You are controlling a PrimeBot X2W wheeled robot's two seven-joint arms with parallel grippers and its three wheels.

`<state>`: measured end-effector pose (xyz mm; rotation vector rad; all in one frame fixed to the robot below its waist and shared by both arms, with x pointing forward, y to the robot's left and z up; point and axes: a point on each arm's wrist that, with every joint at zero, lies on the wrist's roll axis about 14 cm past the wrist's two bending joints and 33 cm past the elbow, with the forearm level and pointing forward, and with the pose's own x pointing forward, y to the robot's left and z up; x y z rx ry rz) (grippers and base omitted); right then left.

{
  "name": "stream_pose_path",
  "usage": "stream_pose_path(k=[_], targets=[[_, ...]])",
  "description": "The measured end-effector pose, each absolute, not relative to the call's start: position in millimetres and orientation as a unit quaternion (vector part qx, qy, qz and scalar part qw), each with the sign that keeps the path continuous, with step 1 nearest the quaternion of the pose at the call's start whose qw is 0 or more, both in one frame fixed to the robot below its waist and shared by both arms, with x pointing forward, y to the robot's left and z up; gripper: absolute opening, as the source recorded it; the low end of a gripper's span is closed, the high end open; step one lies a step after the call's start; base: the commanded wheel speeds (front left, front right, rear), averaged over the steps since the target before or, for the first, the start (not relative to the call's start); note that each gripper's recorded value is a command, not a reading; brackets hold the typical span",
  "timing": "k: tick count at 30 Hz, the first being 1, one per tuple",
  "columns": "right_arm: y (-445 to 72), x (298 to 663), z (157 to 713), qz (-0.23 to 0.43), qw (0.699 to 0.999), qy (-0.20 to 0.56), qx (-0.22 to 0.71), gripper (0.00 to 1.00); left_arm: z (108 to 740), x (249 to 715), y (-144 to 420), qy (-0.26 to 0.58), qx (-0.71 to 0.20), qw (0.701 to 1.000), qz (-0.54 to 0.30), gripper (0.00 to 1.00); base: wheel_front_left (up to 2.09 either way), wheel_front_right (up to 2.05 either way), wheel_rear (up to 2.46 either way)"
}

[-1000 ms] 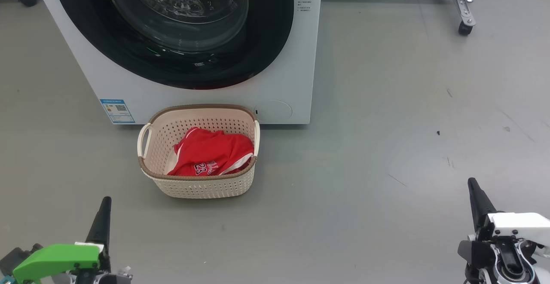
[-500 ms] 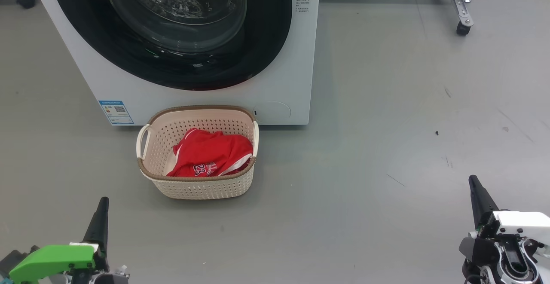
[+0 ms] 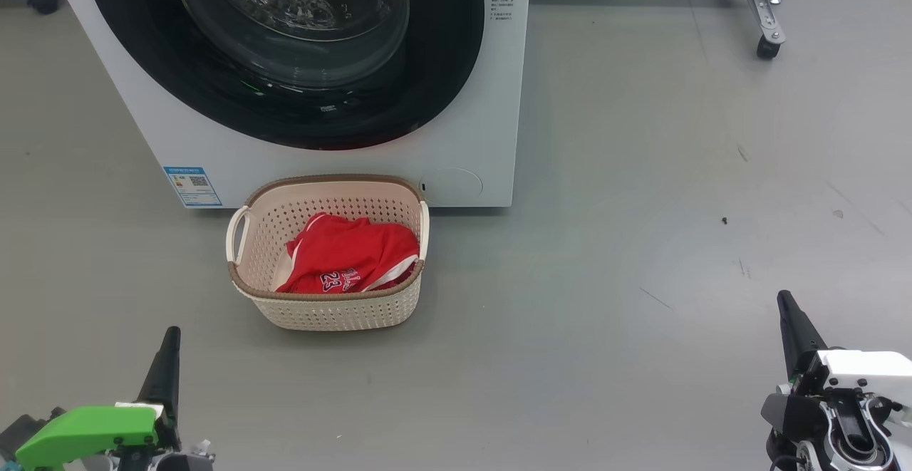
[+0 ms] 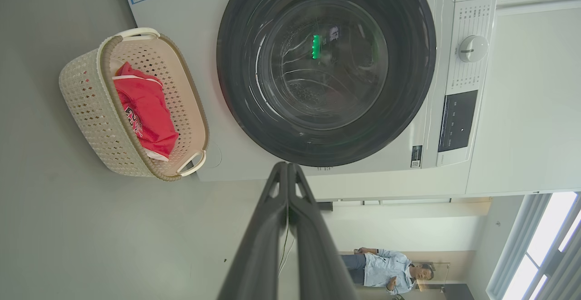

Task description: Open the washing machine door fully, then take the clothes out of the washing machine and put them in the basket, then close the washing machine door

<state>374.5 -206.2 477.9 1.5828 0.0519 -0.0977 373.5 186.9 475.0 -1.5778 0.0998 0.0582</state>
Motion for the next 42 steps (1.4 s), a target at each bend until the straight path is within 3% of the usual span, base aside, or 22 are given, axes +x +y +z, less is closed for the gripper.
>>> stream_pose_path(k=[42], targets=[[-205.9, 374.5, 477.9, -0.044, 0.701, 0.023, 0.711, 0.00, 475.1, 373.8, 187.6, 0.044, -0.710, 0.703, 0.027, 0.00, 0.00, 0.00, 0.00]])
